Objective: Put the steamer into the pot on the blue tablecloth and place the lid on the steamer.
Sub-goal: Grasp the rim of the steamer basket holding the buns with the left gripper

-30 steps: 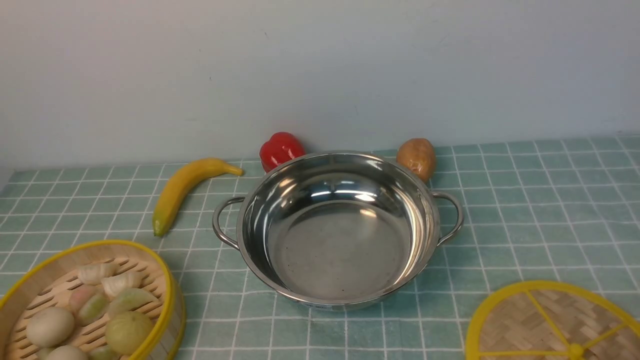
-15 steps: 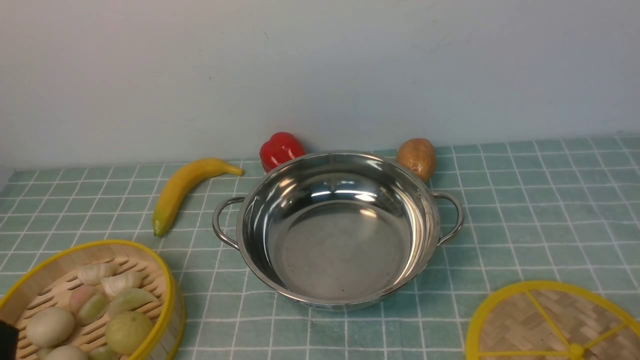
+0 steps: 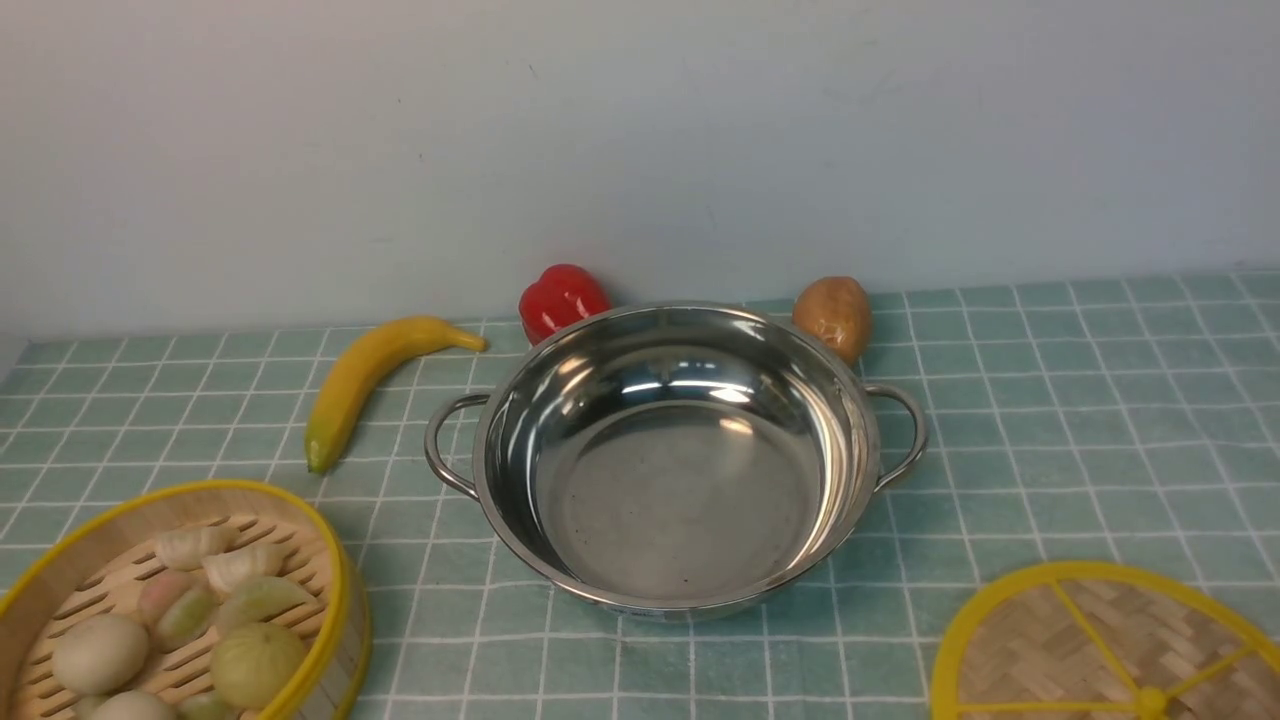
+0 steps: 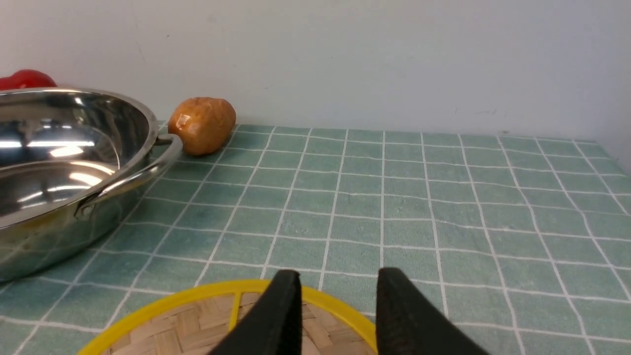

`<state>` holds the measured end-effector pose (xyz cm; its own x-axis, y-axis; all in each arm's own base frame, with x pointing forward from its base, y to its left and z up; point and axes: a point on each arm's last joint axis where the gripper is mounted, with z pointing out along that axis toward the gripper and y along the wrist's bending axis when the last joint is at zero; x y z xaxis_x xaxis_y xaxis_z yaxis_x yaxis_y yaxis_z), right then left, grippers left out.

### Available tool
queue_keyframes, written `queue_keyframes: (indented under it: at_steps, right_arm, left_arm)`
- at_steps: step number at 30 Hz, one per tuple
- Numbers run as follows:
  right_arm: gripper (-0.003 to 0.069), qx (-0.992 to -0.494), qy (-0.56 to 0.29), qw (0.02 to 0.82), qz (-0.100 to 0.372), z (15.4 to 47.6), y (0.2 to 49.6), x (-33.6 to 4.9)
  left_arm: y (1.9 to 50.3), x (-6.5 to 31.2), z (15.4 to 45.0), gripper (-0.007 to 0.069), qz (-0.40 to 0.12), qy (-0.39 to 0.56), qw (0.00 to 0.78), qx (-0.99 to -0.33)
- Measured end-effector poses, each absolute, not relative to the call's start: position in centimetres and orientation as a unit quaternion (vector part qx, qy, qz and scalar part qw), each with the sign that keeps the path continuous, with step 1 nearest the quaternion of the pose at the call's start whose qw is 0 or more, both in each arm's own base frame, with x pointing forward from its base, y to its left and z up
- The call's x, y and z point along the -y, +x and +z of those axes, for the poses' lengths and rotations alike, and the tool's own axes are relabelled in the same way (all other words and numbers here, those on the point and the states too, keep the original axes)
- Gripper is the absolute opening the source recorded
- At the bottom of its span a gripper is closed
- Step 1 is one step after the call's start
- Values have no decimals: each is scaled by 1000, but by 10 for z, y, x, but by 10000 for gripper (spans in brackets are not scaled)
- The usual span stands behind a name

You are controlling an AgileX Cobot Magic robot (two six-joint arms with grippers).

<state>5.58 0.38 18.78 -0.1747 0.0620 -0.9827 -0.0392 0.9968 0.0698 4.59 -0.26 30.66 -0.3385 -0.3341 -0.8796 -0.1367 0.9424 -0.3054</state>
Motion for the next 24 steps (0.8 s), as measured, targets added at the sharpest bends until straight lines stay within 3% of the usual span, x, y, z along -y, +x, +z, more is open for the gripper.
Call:
queue_keyframes:
  at_steps: [6,11,16,24]
  right_arm:
    - [240,-765,7,642,39,188,56,-4]
    - [240,-765,7,642,39,188,56,-4]
    - [240,-765,7,642,39,188,56,-4]
    - [240,-765,8,642,40,188,56,-4]
  left_arm:
    - [79,13,344,243,-89,-6,375,-923]
    - [126,14,342,243,-104,80,284,-950]
    - [183,8,305,243,-124,76,175,-974]
    - [239,3,245,243,-143,50,86,-985]
